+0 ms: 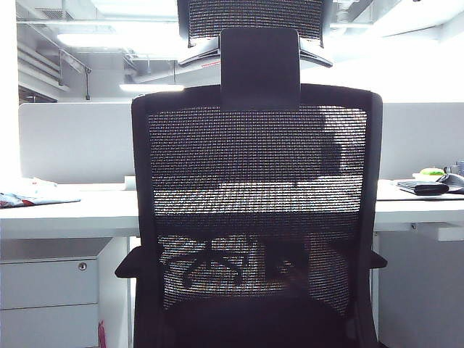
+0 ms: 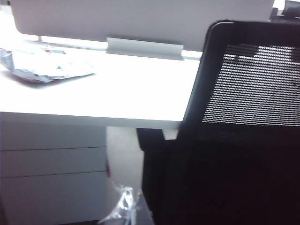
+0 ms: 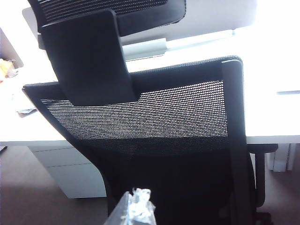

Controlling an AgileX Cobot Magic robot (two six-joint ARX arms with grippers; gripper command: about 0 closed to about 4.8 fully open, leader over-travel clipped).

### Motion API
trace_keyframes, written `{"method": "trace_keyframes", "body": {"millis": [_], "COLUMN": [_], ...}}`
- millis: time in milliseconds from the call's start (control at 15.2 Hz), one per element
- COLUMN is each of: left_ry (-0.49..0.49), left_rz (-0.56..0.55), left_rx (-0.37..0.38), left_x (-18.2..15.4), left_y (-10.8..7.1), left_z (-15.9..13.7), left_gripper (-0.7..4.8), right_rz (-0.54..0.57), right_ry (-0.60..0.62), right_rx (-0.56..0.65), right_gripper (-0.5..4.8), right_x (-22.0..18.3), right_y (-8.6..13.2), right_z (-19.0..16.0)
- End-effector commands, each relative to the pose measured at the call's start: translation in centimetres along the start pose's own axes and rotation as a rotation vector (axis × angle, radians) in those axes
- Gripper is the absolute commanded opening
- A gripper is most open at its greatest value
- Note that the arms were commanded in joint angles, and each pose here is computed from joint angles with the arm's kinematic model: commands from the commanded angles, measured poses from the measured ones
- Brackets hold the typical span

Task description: Push the black chair under the table.

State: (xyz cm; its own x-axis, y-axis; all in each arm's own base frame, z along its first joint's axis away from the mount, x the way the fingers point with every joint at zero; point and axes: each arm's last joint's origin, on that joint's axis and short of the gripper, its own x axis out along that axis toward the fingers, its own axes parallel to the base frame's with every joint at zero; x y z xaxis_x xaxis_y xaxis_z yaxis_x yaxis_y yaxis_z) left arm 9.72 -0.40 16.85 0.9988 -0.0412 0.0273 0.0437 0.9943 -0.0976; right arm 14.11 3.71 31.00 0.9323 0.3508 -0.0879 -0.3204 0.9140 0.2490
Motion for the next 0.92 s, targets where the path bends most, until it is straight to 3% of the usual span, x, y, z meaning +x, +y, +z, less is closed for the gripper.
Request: {"method": "trace_keyframes", "body": {"millis": [66, 918], "left_ry": [-0.012, -0.013], "left_rz": [0.031, 0.04], "left_rx": [0.037, 0.04], "left_x": [0.0, 0.0], "left_y": [0.27, 0.41], "left_z": [0.11, 0.13], "left_gripper": [-0.05, -0.05], "right_rz": [0.009, 0.009], "right_ry": [-0.019, -0.02], "right_rx": [-0.005, -0.006], "right_gripper": [-0.05, -0.05], "right_x": [-0.05, -0.06], "right_y": [0.1, 0.1], "right_z": [0.25, 0.25]}}
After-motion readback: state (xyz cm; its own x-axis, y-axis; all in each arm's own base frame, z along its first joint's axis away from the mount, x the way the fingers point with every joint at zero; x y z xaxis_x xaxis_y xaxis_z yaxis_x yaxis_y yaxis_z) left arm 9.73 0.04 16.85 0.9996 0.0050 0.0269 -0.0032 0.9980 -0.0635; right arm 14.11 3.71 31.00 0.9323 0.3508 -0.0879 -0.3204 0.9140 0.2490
